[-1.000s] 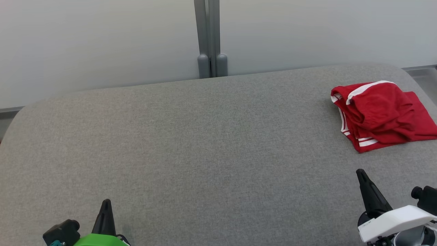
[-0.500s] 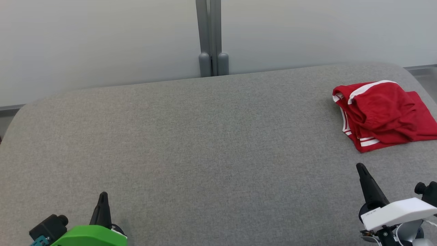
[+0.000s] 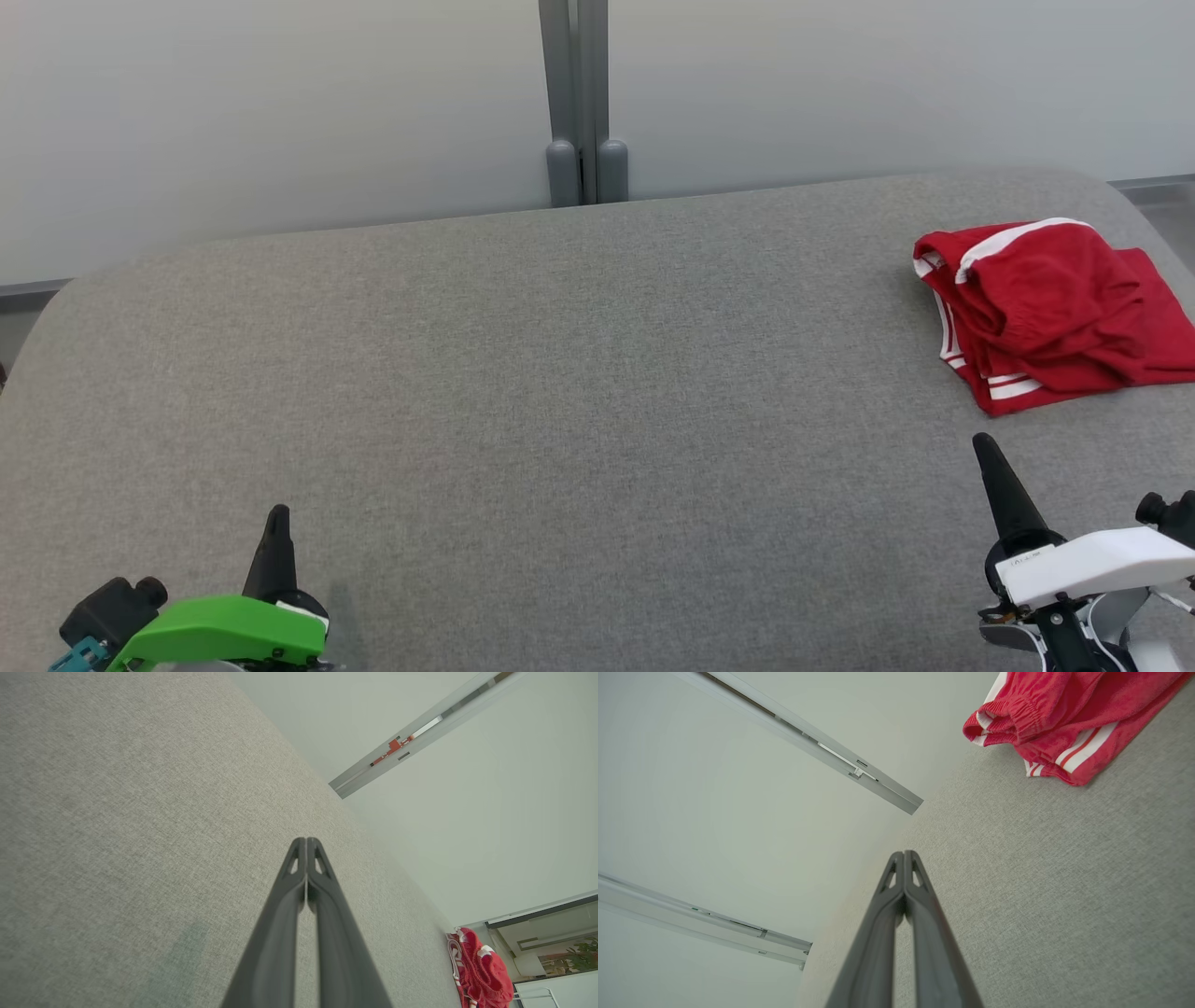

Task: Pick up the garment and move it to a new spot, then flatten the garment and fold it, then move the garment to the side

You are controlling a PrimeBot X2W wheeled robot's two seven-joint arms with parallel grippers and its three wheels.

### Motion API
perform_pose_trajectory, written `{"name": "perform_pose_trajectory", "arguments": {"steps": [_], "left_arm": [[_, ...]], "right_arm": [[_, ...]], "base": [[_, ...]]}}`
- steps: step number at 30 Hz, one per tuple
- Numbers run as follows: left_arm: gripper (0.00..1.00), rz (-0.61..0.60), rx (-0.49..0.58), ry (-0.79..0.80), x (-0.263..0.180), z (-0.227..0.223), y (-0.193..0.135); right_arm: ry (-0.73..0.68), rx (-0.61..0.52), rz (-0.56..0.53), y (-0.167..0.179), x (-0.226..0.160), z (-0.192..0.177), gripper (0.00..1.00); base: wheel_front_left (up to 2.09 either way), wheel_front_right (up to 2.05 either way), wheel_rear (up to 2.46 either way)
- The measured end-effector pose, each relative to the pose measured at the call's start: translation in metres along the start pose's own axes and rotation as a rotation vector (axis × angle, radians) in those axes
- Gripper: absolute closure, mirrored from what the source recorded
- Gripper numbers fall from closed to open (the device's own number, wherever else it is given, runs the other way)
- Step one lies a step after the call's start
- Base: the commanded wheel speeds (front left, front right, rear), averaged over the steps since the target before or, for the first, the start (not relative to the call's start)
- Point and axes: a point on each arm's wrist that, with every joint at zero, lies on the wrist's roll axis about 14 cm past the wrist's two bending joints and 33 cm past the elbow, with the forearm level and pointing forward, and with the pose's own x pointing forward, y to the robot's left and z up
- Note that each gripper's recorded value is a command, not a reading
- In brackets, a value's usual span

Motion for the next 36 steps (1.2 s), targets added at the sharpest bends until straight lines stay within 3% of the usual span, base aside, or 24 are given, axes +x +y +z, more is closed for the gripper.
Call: {"name": "perform_pose_trajectory", "arguments": {"steps": [36], "left_arm": [[1.00, -0.079, -0.405, -0.025, 0.012, 0.022, -0.015]], "right_arm": [[-0.021, 0.372, -0.006, 0.001, 0.020, -0.002, 1.00]], "base": [[0.00, 0.00, 0.00]]}}
